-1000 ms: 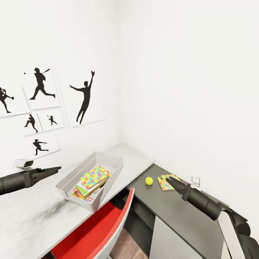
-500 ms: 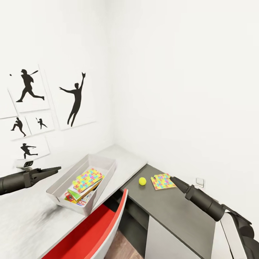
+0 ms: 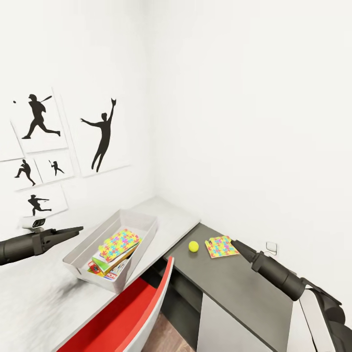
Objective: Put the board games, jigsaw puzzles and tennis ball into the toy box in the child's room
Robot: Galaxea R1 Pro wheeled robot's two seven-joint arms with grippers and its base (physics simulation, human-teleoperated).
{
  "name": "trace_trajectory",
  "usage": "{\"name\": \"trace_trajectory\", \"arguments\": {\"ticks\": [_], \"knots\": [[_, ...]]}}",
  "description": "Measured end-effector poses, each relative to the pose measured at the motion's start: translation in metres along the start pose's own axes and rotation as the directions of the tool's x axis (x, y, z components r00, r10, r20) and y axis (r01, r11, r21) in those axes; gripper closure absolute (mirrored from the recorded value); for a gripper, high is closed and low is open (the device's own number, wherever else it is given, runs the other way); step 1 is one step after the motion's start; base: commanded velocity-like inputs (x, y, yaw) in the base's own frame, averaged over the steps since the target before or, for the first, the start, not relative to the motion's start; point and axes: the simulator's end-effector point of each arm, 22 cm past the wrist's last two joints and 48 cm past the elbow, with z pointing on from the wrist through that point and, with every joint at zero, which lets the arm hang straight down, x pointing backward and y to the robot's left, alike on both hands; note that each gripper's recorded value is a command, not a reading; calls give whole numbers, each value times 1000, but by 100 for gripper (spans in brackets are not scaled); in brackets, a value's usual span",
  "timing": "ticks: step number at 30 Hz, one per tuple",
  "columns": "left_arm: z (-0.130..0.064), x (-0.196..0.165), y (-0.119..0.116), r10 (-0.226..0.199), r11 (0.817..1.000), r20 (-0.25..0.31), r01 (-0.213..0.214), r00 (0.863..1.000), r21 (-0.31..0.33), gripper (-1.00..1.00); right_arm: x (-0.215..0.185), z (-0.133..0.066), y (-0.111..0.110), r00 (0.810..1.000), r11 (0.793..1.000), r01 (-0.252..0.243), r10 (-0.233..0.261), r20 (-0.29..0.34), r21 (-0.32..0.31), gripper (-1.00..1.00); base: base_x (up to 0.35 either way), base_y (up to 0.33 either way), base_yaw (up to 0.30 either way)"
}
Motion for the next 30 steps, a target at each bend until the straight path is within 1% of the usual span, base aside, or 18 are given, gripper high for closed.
{"name": "trace_trajectory", "arguments": {"ticks": [10,15,30], "knots": [[-1,3,1,-5,1000,-4,5,1000,-4,-100,1,0,-1,1000,1000,-7,7,-2,1,-100,0,0,0],[-2,4,1,-7,1000,-4,7,1000,-5,-100,4,-1,-4,1000,1000,-18,18,-5,5,-100,0,0,0],[-2,5,1,-8,1000,-5,8,1000,-5,-100,6,-4,-11,1000,999,-28,28,-12,17,-100,0,0,0]]}}
